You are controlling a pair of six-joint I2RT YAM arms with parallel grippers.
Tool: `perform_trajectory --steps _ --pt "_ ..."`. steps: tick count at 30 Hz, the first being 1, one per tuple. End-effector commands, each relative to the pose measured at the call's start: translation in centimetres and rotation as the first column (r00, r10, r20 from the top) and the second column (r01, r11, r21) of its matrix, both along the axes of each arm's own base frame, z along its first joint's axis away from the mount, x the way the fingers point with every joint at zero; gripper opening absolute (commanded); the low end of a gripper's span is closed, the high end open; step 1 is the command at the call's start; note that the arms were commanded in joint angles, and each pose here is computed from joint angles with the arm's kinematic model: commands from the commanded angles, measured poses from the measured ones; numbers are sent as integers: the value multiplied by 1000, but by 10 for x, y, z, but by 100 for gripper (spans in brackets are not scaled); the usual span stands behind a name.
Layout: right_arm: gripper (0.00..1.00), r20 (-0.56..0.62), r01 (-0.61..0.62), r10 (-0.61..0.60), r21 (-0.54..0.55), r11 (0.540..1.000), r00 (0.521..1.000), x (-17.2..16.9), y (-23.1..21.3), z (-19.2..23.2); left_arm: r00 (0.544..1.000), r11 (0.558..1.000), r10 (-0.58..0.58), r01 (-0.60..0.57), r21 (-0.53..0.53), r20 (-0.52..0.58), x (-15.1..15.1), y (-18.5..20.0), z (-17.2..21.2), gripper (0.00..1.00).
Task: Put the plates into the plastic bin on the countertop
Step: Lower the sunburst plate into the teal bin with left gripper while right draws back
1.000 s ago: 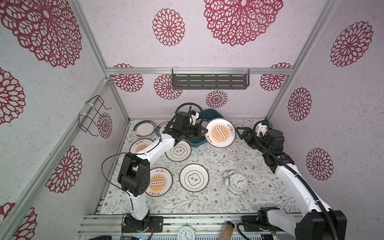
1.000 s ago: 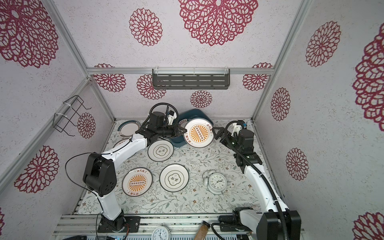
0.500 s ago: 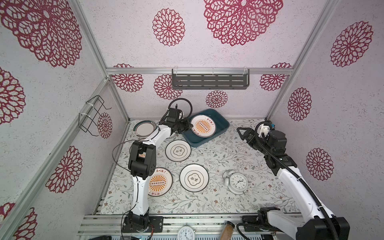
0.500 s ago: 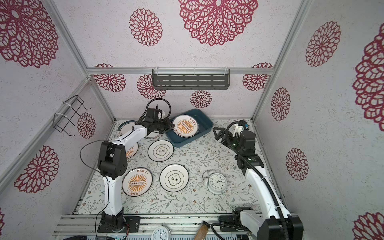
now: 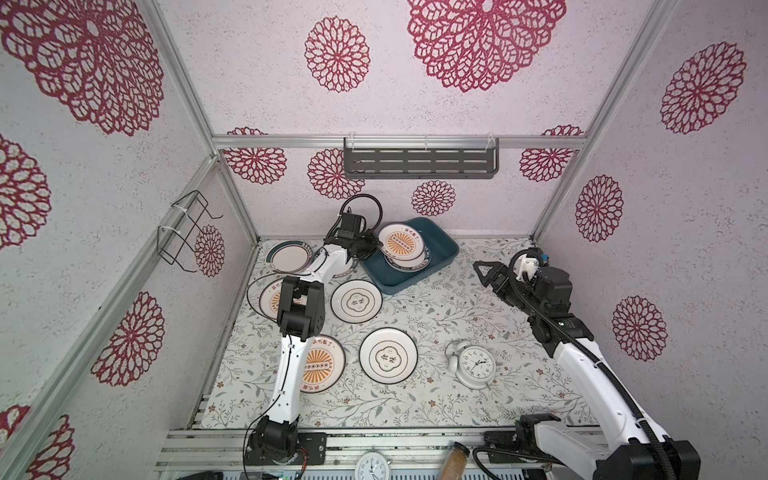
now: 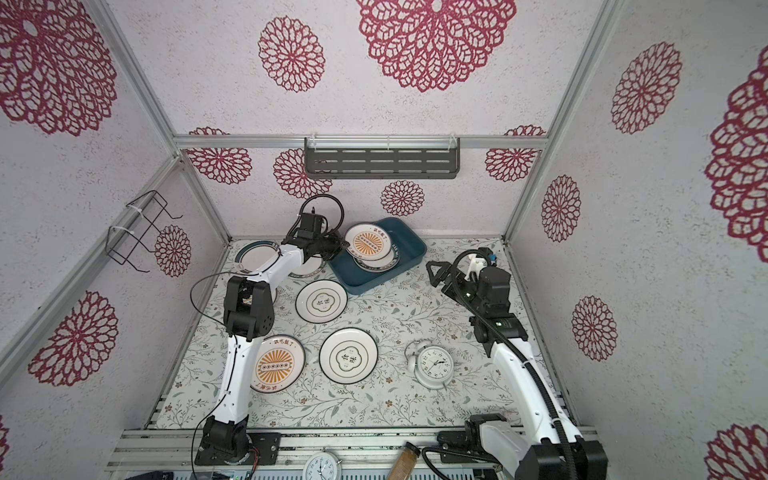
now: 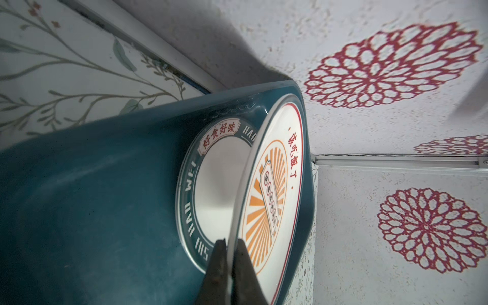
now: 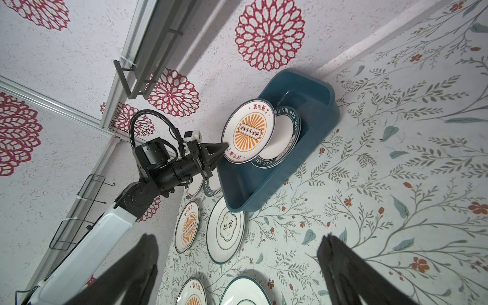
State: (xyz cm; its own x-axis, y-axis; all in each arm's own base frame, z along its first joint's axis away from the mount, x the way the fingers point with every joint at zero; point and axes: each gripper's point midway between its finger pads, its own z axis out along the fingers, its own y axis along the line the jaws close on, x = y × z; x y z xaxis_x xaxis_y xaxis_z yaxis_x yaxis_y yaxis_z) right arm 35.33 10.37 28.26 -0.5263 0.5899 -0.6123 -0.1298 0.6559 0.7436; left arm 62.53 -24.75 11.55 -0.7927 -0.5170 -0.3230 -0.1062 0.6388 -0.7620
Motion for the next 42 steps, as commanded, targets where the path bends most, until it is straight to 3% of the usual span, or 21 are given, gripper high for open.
perform_trajectory --steps 1,31,37,42 --pt "99 38 12 -12 -10 1000 999 2 -1 11 998 1000 9 -7 -21 56 10 -17 15 4" --pt "99 21 17 -17 -34 999 1000 14 -1 9 999 999 52 -52 -17 0 16 -36 -31 7" --pt "99 20 20 -19 -35 999 1000 15 -2 8 999 999 31 -31 -18 -8 13 -41 -32 28" --pt "99 21 19 -18 -31 999 1000 17 -1 8 1000 1000 21 -21 5 -3 10 -41 -26 40"
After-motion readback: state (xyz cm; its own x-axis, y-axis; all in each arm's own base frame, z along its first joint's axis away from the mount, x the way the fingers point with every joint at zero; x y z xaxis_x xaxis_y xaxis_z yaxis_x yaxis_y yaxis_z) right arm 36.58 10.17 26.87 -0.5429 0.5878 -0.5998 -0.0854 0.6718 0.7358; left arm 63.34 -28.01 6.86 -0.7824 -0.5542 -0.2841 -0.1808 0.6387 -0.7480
